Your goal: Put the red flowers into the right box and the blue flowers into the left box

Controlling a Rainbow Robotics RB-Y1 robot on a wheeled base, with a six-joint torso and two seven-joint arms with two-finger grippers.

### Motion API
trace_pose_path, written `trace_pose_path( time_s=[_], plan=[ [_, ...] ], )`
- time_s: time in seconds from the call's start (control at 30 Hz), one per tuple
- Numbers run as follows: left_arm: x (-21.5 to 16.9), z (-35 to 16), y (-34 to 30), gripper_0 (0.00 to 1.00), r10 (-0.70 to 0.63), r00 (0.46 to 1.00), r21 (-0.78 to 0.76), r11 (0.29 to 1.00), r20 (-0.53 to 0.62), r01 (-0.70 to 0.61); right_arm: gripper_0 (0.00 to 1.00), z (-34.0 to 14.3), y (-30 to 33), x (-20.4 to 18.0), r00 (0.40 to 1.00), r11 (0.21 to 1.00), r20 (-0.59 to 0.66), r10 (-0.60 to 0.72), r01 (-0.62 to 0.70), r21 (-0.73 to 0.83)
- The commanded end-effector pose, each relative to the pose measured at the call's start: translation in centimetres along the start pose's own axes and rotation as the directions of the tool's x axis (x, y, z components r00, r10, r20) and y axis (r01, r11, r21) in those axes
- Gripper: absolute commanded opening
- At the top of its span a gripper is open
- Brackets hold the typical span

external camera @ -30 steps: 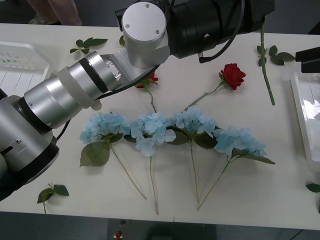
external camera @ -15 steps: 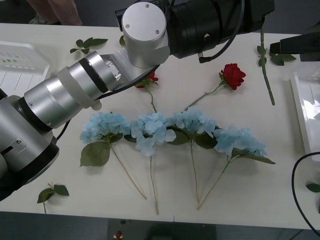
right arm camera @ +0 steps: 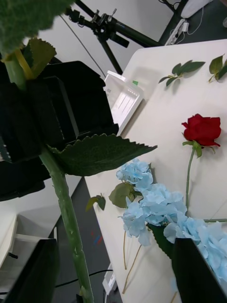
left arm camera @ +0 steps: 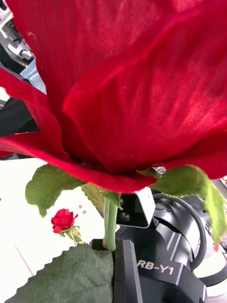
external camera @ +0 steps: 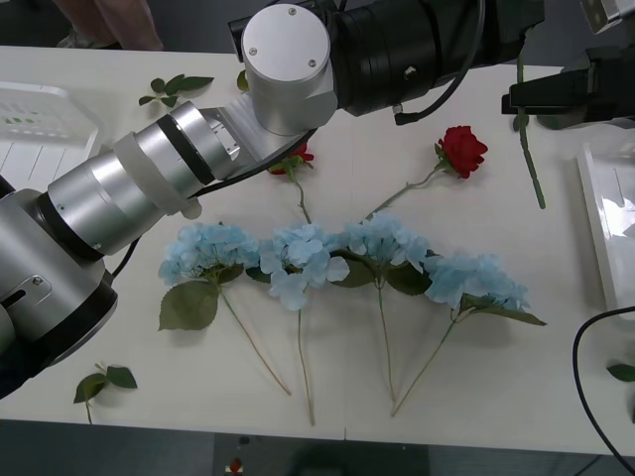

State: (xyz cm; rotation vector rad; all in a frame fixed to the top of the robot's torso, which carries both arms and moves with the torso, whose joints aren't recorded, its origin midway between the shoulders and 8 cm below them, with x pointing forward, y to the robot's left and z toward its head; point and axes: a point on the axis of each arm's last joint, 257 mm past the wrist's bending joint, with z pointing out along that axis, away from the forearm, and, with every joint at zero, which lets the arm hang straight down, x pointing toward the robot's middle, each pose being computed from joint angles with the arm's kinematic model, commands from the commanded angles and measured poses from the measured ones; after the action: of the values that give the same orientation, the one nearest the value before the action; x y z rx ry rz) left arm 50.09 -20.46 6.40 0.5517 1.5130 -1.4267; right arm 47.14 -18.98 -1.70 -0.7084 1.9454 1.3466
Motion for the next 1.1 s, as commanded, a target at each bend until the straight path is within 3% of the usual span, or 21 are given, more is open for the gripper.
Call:
trace_pose_path(
  time_s=[0.03, 0.63, 0.67, 0.7, 0.77, 0.8, 1.1],
  plan=[
    [-1.8, 1.1, -2.8, 0.00, 0.060, 0.998, 0.042, 0.997, 0.019, -0.061, 0.00, 0.5, 1.8, -1.9, 1.000, 0.999, 0.025, -0.008, 0.008, -0.033],
    [-1.8, 1.1, -2.8, 0.00, 0.060, 0.998, 0.042, 0.997, 0.019, -0.061, 0.00, 0.0, 1.9, -2.1, 0.999, 0.999, 0.035, 0.023, -0.022, -0.034],
    [-1.8, 1.1, -2.8, 0.10, 0.060, 0.998, 0.042, 0.997, 0.019, -0.061, 0.00, 0.0, 1.9, -2.1, 0.999, 0.999, 0.036, 0.024, -0.023, -0.033],
    [-1.8, 1.1, -2.8, 0.52, 0.060, 0.998, 0.042, 0.997, 0.019, -0.061, 0.00, -0.1, 1.9, -2.2, 0.999, 0.999, 0.039, 0.024, -0.022, -0.034],
    [-1.8, 1.1, -2.8, 0.93, 0.060, 0.998, 0.042, 0.997, 0.019, -0.061, 0.00, -0.1, 2.0, -2.3, 0.999, 0.999, 0.044, 0.025, -0.023, -0.036],
    [-1.8, 1.1, -2.8, 1.00, 0.060, 0.998, 0.042, 0.997, 0.019, -0.061, 0.00, -0.2, 1.9, -2.4, 0.999, 0.999, 0.047, 0.024, -0.023, -0.036],
    [-1.8, 1.1, -2.8, 1.00, 0.060, 0.998, 0.042, 0.997, 0.019, -0.061, 0.00, -1.4, 1.9, -2.9, 0.997, 1.000, 0.068, 0.023, -0.021, -0.021]
  ],
)
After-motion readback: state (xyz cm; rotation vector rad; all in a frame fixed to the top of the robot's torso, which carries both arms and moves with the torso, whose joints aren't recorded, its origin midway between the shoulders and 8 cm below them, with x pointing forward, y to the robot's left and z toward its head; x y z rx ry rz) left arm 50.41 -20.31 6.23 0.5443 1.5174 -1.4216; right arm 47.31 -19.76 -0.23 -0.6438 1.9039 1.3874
